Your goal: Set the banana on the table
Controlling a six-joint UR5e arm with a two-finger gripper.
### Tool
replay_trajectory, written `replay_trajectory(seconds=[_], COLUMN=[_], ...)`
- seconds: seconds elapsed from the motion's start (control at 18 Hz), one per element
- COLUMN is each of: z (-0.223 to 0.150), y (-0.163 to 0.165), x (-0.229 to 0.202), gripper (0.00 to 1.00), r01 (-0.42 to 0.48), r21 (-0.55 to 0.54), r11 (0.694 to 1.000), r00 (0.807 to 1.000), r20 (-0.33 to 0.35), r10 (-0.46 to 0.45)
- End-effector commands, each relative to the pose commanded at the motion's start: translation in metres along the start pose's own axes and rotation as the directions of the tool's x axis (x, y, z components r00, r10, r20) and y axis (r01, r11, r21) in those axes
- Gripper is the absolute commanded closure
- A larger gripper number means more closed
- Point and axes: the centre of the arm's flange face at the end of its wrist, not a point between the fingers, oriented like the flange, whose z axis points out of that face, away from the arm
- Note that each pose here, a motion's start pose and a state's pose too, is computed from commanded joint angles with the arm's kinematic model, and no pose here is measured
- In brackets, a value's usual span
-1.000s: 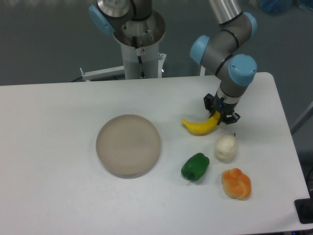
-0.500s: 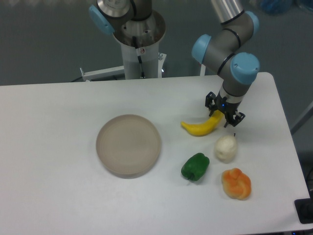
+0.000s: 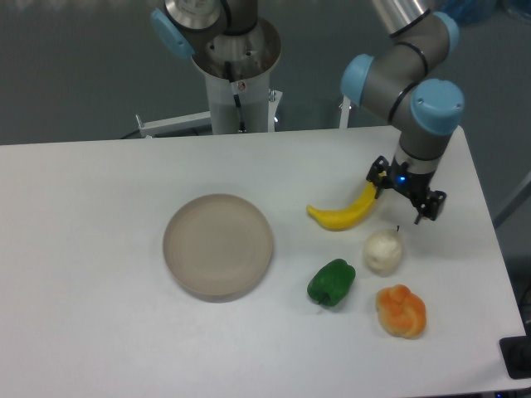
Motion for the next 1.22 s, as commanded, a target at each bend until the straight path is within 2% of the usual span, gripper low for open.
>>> replay_trajectory(seconds=[0.22,0.5,0.72,1.22], z=[-0.019,-0.029,-0.036,-0.028], y=[-0.008,-0.018,-0.019,-0.035], x=[-0.037,-0.057,-0.063,-0.066], gripper=[0.00,0.00,0.00,0.00], r01=[-0.010,-0.023,-0.022,-0.010], r21=[0.003,0.005,0.006,0.009], r11=[1.000,1.000,1.000,1.000], r00=[0.998,0.994,0.992,0.993], r20=[0.067,0.105,0.122,0.118], r10=[0.009,0.022,0.021,0.009])
